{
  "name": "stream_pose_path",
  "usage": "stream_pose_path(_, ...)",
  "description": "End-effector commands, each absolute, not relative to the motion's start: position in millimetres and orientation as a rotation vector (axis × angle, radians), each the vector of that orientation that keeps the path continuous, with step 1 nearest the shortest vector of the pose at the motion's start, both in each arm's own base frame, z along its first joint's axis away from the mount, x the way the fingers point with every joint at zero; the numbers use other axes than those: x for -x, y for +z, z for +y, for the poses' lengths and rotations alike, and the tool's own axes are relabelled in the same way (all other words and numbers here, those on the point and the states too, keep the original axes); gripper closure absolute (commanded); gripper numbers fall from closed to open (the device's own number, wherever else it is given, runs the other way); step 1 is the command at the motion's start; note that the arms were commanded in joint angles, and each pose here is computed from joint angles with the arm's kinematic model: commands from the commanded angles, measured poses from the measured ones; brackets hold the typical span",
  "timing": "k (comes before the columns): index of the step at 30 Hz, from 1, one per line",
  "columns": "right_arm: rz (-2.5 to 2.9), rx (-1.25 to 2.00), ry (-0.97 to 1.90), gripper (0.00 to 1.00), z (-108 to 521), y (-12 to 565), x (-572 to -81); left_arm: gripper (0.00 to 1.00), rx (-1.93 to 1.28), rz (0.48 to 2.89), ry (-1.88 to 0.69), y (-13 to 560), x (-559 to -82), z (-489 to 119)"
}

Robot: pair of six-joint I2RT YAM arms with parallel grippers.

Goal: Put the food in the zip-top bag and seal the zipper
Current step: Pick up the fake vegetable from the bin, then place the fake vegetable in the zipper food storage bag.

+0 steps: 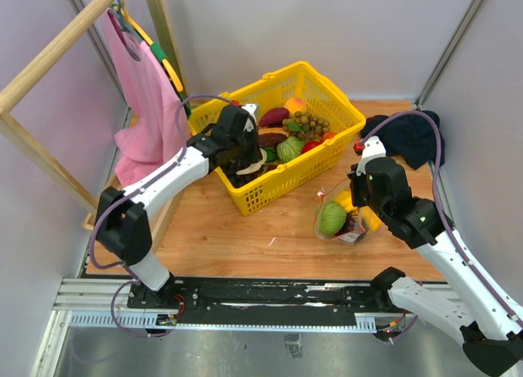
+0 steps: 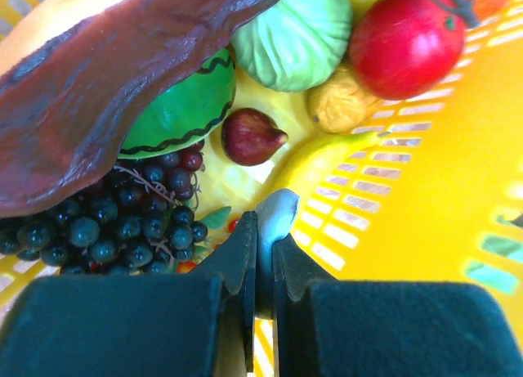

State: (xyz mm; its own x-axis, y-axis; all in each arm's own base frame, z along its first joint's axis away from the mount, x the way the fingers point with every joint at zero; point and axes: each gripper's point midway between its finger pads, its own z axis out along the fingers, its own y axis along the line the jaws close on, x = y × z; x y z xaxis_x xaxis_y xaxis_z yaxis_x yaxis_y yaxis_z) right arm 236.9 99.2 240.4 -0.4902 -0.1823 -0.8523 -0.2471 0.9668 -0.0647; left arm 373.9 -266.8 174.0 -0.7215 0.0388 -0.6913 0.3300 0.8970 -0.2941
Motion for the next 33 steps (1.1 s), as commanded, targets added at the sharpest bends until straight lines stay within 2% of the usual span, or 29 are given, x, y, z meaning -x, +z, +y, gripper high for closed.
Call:
stream_pose_path(1, 2.062, 0.251, 0.108, 0.99, 98, 251, -240, 1.0, -0.248, 2.147, -0.633, 229, -369, -268)
stream_pose_path(9, 2.053, 0.248, 0.139, 0.99, 102, 253, -239, 1.0, -0.317, 1.907, -0.739, 292, -345, -265)
stream_pose_path(20, 2.04, 0.242, 0.176, 0.99, 107, 258, -239, 1.0, -0.565, 1.562, -0.857, 370, -272, -295)
stream_pose_path(26, 2.038, 0.244, 0.193, 0.99, 109, 259, -239, 1.0, -0.751, 1.414, -0.925, 381, -224, -329)
stream_pose_path(33, 2.032, 0.242, 0.205, 0.99, 110, 262, -238, 1.0, -0.908, 1.367, -0.95, 366, -191, -368)
